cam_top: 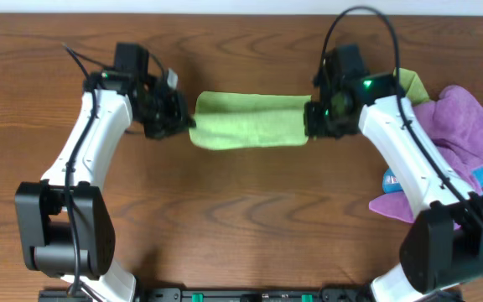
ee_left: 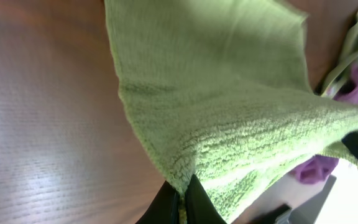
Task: Fold the cloth
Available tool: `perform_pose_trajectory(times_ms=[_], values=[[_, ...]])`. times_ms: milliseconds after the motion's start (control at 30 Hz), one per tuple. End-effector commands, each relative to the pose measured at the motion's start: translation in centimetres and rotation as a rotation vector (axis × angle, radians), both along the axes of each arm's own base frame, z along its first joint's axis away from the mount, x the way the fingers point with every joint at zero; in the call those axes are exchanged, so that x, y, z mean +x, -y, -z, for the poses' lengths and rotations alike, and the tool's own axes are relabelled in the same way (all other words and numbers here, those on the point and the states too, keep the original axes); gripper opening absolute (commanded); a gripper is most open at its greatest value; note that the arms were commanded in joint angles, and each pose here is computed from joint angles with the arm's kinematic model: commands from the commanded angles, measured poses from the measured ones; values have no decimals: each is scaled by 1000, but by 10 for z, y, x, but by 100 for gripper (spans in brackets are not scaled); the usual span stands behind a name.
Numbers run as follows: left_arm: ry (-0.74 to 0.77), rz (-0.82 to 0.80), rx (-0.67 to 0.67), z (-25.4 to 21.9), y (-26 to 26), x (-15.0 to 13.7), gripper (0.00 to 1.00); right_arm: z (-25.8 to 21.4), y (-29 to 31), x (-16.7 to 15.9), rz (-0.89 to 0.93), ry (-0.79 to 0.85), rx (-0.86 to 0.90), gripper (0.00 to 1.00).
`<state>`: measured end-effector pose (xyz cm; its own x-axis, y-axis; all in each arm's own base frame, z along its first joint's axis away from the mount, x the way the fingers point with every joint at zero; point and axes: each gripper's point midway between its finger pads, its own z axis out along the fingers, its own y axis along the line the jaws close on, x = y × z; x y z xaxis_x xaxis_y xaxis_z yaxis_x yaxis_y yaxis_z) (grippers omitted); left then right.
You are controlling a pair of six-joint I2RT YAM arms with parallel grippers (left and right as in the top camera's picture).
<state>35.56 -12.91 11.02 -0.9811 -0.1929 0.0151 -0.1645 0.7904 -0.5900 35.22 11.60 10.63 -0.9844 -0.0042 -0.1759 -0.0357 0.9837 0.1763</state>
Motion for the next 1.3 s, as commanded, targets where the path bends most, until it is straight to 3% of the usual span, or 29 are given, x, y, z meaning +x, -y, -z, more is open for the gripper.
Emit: perform_pose_trajectory(times_ms=[0,167,467,667,967,1267], values=[[-101,62,-32,28,8,-35,6,20,0,-22,5,-86,6,1],[-259,117,-35,56,14,-89,6,35,3,-53,12,-200,-14,2],[-342,169,-9,64,20,-119,6,66,-7,-108,5,-326,-63,2],[-309,138,-3,62,14,-109,6,64,3,-82,54,-215,-82,1],[-128,-26,-23,41,-3,-61,6,60,0,-36,91,-46,-17,2],[25,-115,43,43,-13,-18,6,42,-4,25,116,216,-4,1]])
